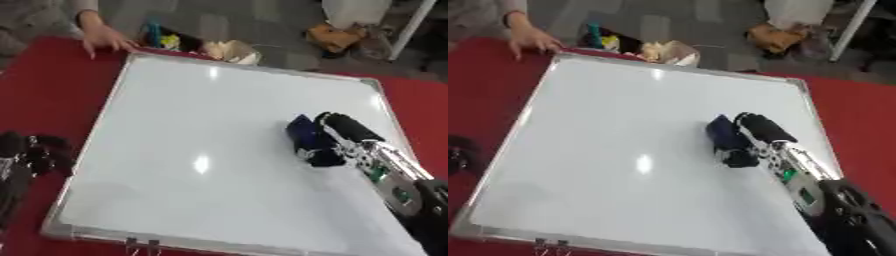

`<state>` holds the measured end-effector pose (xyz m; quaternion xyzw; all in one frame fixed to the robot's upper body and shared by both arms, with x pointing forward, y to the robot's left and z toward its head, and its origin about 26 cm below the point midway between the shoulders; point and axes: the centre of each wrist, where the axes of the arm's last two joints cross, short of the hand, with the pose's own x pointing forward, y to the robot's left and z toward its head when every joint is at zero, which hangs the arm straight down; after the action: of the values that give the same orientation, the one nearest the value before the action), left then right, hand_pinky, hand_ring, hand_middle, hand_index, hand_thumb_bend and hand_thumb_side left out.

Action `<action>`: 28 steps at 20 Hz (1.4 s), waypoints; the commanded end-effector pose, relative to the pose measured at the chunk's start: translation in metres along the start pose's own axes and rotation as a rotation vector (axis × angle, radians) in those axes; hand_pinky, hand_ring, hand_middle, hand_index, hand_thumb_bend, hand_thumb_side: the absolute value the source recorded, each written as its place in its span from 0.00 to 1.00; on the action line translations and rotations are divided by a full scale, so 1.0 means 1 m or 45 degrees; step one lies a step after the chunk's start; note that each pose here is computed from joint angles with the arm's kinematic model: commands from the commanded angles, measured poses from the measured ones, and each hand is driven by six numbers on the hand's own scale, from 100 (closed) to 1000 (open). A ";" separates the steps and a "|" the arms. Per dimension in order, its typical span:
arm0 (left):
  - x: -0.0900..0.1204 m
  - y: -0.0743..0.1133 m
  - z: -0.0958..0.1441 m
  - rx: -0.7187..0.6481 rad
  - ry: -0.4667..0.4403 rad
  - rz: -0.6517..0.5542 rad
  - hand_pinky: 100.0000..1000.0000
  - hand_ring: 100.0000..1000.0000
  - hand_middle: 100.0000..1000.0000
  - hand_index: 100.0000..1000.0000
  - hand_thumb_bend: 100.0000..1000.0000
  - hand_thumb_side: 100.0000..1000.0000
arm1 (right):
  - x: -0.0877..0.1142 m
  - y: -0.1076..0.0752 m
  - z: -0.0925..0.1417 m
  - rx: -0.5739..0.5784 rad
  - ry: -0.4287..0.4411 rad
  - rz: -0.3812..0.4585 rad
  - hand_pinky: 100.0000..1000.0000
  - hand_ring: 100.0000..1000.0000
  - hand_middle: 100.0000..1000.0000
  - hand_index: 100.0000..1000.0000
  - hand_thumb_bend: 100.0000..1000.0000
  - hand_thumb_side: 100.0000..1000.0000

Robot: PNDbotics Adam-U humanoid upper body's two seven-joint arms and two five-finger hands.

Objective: Wipe the whiteboard clean with a brush.

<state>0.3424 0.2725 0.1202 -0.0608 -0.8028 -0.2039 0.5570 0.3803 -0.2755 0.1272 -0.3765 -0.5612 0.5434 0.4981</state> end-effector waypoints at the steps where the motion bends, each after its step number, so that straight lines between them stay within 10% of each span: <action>1: 0.006 0.003 -0.001 -0.005 -0.018 -0.018 0.43 0.48 0.52 0.62 0.68 0.91 | 0.016 -0.017 0.006 -0.042 -0.111 0.065 0.62 0.55 0.50 0.39 0.00 0.33; 28: -0.004 0.000 0.007 0.004 0.029 0.013 0.43 0.48 0.52 0.62 0.68 0.91 | 0.124 -0.029 0.058 0.114 -0.753 0.182 0.61 0.55 0.50 0.39 0.00 0.37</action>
<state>0.3375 0.2764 0.1085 -0.0620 -0.7920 -0.1954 0.5750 0.2994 -0.1754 0.1755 -0.2166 -0.6287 0.6847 0.2983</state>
